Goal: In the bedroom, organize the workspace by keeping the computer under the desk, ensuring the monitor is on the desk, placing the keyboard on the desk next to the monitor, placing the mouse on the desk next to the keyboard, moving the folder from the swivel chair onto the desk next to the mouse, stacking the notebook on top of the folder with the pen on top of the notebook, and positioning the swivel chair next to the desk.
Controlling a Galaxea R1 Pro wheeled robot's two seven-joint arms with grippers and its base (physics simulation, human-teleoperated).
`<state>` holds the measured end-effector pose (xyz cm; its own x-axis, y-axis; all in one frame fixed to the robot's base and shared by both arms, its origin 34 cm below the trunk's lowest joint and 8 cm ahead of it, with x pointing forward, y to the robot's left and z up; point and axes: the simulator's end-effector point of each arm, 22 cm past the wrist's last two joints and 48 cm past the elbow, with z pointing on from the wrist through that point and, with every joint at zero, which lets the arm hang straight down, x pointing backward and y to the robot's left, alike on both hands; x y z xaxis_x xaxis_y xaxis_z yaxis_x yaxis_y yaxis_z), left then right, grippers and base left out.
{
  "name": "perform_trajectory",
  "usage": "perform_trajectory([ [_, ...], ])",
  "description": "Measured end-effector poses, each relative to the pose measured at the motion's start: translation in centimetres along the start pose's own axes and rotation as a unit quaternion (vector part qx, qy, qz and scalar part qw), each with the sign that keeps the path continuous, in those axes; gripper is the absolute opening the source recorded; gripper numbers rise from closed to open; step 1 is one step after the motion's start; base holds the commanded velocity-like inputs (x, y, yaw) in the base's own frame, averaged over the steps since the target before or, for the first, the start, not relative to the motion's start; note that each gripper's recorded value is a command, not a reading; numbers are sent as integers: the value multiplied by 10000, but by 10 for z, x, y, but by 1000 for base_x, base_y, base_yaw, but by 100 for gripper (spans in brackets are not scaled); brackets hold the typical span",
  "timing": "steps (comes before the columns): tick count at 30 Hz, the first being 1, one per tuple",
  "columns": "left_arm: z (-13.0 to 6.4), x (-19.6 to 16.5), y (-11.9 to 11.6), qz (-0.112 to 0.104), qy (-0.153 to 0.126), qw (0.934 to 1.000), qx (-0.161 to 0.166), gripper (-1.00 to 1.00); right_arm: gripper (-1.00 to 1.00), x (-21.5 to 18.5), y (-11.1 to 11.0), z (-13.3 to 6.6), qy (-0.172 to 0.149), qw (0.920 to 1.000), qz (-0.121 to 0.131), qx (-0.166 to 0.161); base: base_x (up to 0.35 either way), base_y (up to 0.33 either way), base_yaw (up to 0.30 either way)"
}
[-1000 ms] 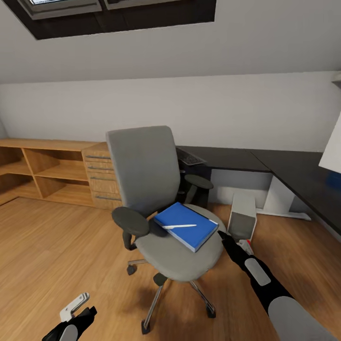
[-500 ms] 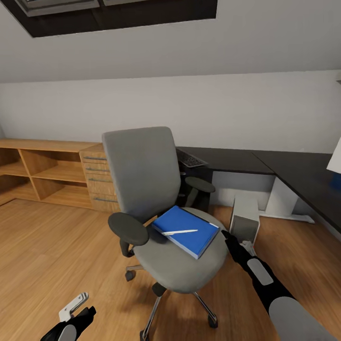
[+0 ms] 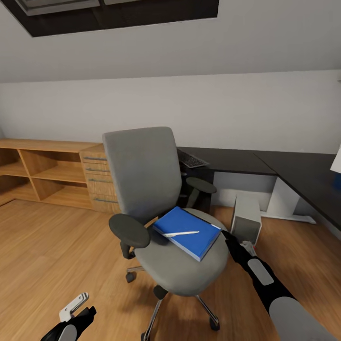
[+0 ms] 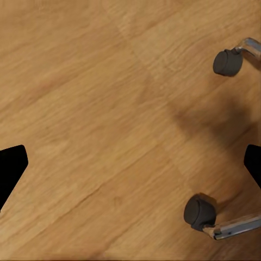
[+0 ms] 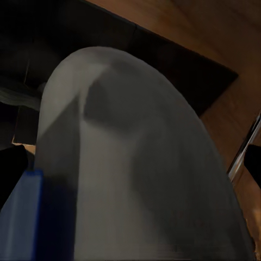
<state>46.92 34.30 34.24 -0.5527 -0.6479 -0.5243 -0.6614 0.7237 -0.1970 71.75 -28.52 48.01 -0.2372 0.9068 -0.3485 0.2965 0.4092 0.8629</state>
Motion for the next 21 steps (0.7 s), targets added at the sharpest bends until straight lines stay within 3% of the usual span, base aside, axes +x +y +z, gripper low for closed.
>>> perform_trajectory([
  [21, 0, 1, -1, 4, 12, 10000, 4, 100, 100, 1, 3, 1, 23, 10000, 8, -45, 23, 19, 0],
])
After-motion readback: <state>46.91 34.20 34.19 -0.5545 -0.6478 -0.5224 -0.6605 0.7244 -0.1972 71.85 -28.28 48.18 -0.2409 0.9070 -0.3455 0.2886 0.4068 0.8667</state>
